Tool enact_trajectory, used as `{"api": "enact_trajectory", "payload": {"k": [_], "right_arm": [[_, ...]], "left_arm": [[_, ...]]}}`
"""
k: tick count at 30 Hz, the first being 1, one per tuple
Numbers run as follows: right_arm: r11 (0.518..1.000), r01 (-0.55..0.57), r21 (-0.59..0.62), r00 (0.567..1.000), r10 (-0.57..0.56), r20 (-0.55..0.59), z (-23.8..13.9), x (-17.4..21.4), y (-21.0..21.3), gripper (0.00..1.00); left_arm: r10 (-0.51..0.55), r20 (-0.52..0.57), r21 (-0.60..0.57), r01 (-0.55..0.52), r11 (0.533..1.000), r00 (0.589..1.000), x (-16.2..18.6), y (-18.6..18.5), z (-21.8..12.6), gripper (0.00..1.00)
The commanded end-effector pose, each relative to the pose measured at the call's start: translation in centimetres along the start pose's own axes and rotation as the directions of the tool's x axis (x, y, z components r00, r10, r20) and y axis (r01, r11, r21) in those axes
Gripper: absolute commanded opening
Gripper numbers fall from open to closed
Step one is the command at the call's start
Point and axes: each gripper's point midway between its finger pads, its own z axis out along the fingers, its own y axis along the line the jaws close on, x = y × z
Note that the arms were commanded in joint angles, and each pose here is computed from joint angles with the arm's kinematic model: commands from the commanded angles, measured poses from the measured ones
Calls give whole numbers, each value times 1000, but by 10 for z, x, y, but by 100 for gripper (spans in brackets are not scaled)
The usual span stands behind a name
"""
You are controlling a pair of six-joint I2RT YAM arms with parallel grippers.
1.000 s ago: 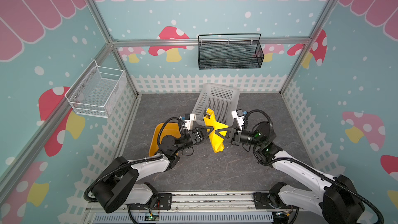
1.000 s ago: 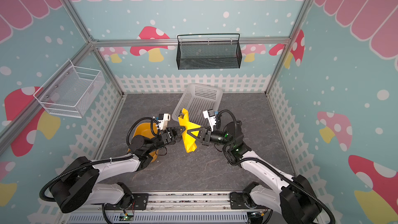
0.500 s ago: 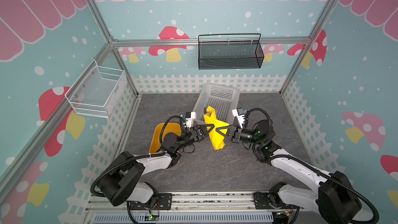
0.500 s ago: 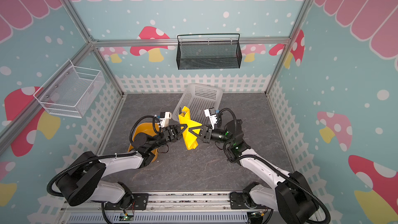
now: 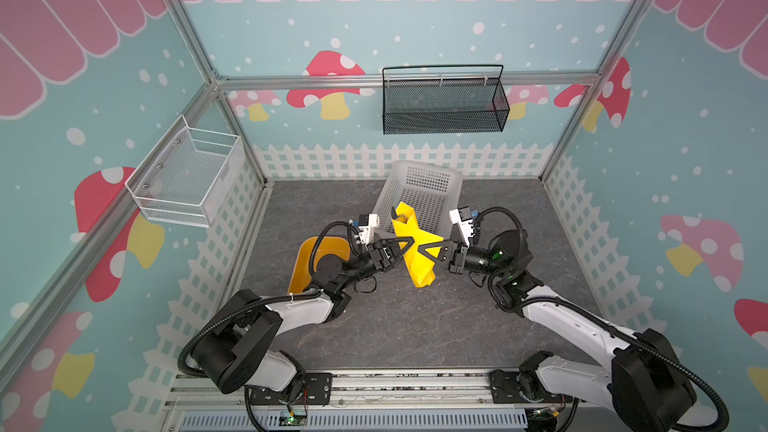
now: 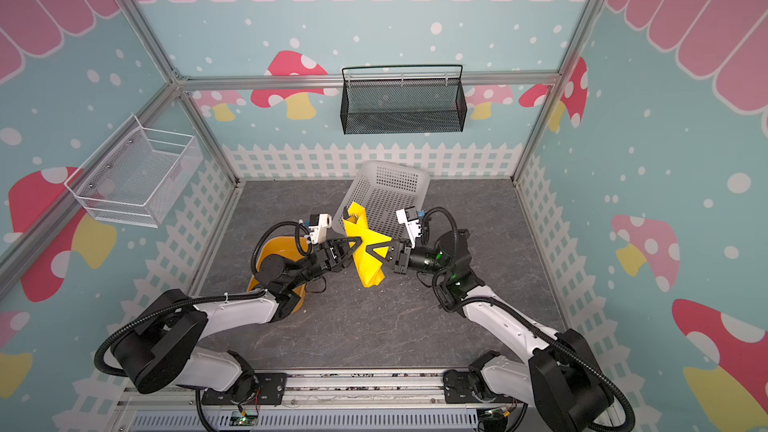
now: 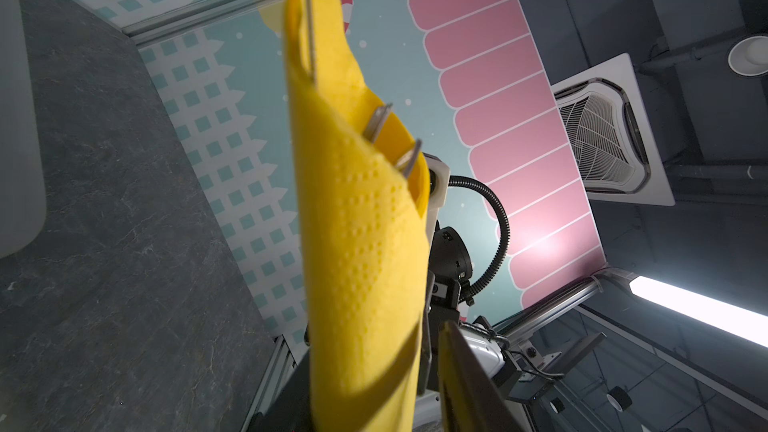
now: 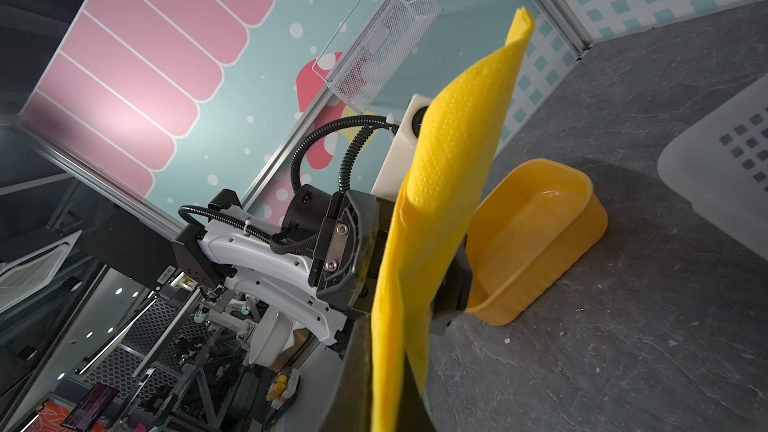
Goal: Place the utensils on the paper napkin and roll it up
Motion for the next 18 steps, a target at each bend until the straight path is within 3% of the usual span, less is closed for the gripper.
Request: {"api": "enact_trajectory", "payload": {"k": [1, 10, 18], "right_arm": [[996, 64, -64, 998, -63, 27, 3, -18, 21, 0], [994, 19, -106, 1000, -18, 15, 9, -22, 23, 0], [992, -7, -125, 1000, 6, -4, 16, -21, 16, 0]], "left_arm": [[22, -3, 47, -22, 999, 1000, -4, -11, 3, 47], [-16, -48, 48, 19, 999, 999, 1, -2, 11, 60], [-13, -64, 64, 17, 998, 998, 0, -7, 16, 61]]}}
